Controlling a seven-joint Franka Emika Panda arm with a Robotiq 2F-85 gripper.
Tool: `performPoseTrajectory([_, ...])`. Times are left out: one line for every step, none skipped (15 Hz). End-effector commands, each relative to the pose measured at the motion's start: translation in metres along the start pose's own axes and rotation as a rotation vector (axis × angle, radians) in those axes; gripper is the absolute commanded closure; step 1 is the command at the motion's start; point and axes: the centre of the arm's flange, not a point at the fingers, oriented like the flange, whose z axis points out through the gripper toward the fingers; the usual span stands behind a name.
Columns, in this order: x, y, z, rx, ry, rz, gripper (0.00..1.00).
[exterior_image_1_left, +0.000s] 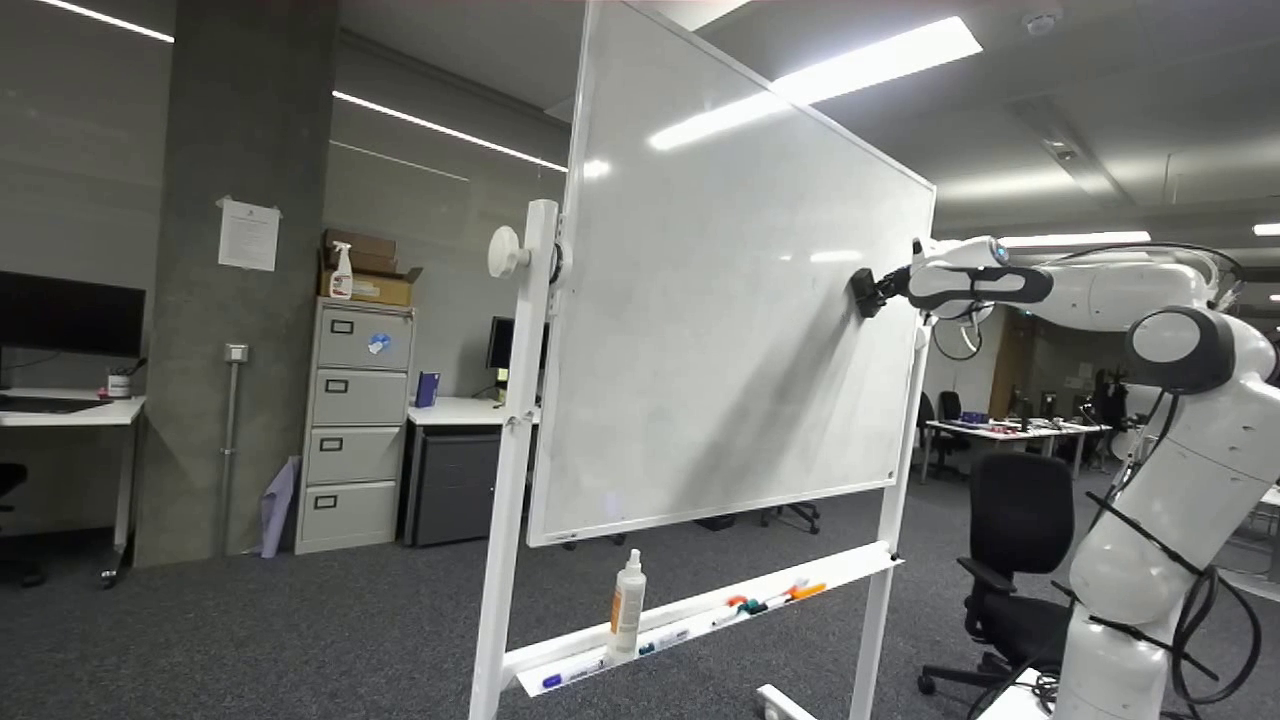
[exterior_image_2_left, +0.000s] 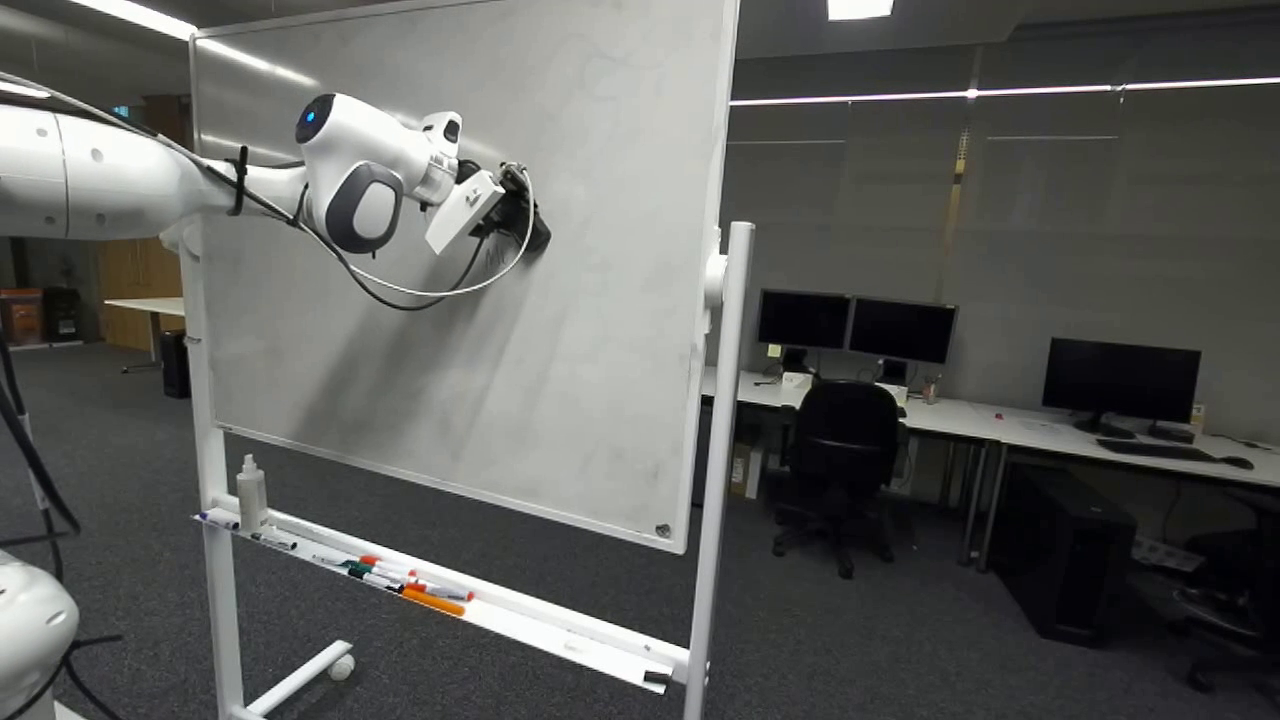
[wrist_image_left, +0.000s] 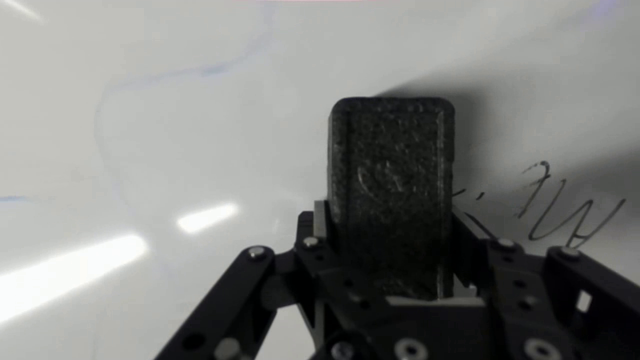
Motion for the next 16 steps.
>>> performPoseTrajectory([-0.001, -0.022, 0.005, 0.046, 0.03, 0.016, 0.66])
performPoseTrajectory([0.001, -0.026, 0.006, 0.056, 0.035, 0.018, 0.66])
performPoseTrajectory([0.003, -0.031, 0.005, 0.066, 0.04, 0.016, 0.66])
performPoseTrajectory([0.005, -0.036, 0.005, 0.078, 0.044, 0.014, 0.66])
performPoseTrajectory([0.007, -0.041, 0.004, 0.088, 0.048, 0.01, 0.66])
performPoseTrajectory([0.009, -0.046, 0.003, 0.097, 0.053, 0.007, 0.66])
performPoseTrajectory([0.01, -0.051, 0.003, 0.108, 0.055, 0.005, 0.66])
performPoseTrajectory([0.011, -0.056, 0.002, 0.121, 0.054, 0.006, 0.66])
performPoseTrajectory([0.011, -0.061, 0.001, 0.132, 0.054, 0.006, 0.66])
performPoseTrajectory([0.011, -0.067, 0.001, 0.145, 0.052, 0.002, 0.66])
performPoseTrajectory([0.01, -0.072, 0.001, 0.156, 0.049, -0.003, 0.66])
performPoseTrajectory([0.01, -0.077, 0.002, 0.163, 0.047, -0.007, 0.66])
performPoseTrajectory([0.01, -0.082, 0.002, 0.17, 0.042, -0.011, 0.66])
performPoseTrajectory([0.009, -0.086, 0.003, 0.178, 0.04, -0.015, 0.66])
performPoseTrajectory([0.009, -0.091, 0.004, 0.185, 0.037, -0.018, 0.66])
performPoseTrajectory([0.008, -0.095, 0.005, 0.194, 0.032, -0.021, 0.66])
